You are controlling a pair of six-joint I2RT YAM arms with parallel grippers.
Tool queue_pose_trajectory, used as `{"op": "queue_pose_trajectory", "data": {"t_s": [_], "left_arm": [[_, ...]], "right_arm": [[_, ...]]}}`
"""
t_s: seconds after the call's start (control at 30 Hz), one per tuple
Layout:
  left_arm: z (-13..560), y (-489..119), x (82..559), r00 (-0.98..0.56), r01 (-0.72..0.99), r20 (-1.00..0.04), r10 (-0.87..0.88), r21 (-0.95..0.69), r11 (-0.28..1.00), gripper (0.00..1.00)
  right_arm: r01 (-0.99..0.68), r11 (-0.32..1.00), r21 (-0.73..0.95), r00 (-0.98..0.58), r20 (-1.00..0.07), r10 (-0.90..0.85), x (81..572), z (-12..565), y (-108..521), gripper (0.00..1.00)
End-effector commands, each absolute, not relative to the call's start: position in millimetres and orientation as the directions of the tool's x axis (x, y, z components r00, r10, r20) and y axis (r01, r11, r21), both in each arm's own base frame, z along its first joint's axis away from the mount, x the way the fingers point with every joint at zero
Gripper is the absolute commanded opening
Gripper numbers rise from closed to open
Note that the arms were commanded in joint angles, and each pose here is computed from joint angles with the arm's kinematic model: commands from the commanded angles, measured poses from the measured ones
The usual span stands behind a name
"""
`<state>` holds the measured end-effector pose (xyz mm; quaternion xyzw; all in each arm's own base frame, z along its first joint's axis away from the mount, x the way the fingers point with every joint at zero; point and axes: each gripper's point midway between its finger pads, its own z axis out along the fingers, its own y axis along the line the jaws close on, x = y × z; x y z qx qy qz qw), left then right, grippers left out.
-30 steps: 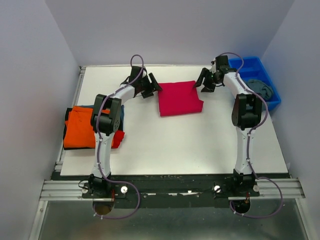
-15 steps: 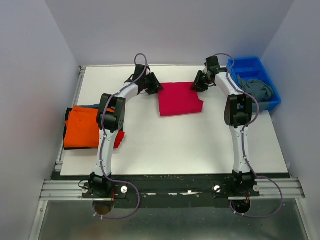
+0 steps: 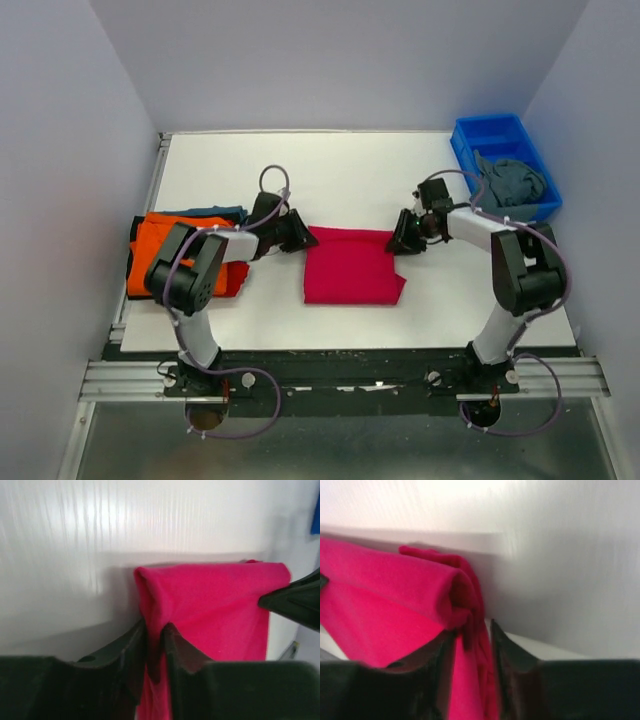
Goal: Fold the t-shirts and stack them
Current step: Fold the long partially folded tshirt into a neat square
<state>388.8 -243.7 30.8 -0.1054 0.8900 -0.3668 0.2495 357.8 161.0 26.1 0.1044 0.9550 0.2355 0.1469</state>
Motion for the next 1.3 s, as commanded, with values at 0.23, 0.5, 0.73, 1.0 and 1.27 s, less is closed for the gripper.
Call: {"op": "queue_pose_trajectory", "data": {"t_s": [0.23, 0.5, 0.73, 1.0, 1.27], "left_arm": [[24, -225, 309, -0.839, 0.013, -0.409, -0.36, -0.676, 0.737, 0.76], [12, -234, 324, -0.848, 0.017, -0.412, -0.334, -0.651, 0.759, 0.66], [-3, -238, 335, -0.832, -0.008, -0.44, -0.338, -0.599, 0.801, 0.62], [-14, -240, 340, -0.818, -0.008, -0.455, -0.353, -0.604, 0.797, 0.31], [20, -244, 352, -0.748, 0.072, -0.562, -0.353, -0.597, 0.799, 0.0]], "right_arm": [[0.125, 0.866, 0.484, -0.911, -0.29, 0.294, 300, 16, 142, 0.57], [0.116, 0.866, 0.487, -0.907, -0.304, 0.292, 325, 16, 148, 0.56], [0.156, 0.864, 0.48, -0.907, -0.276, 0.317, 337, 5, 150, 0.5], [0.137, 0.872, 0.47, -0.905, -0.299, 0.303, 344, 2, 155, 0.41], [-0.015, 0.9, 0.435, -0.879, -0.435, 0.196, 345, 24, 178, 0.05]]}}
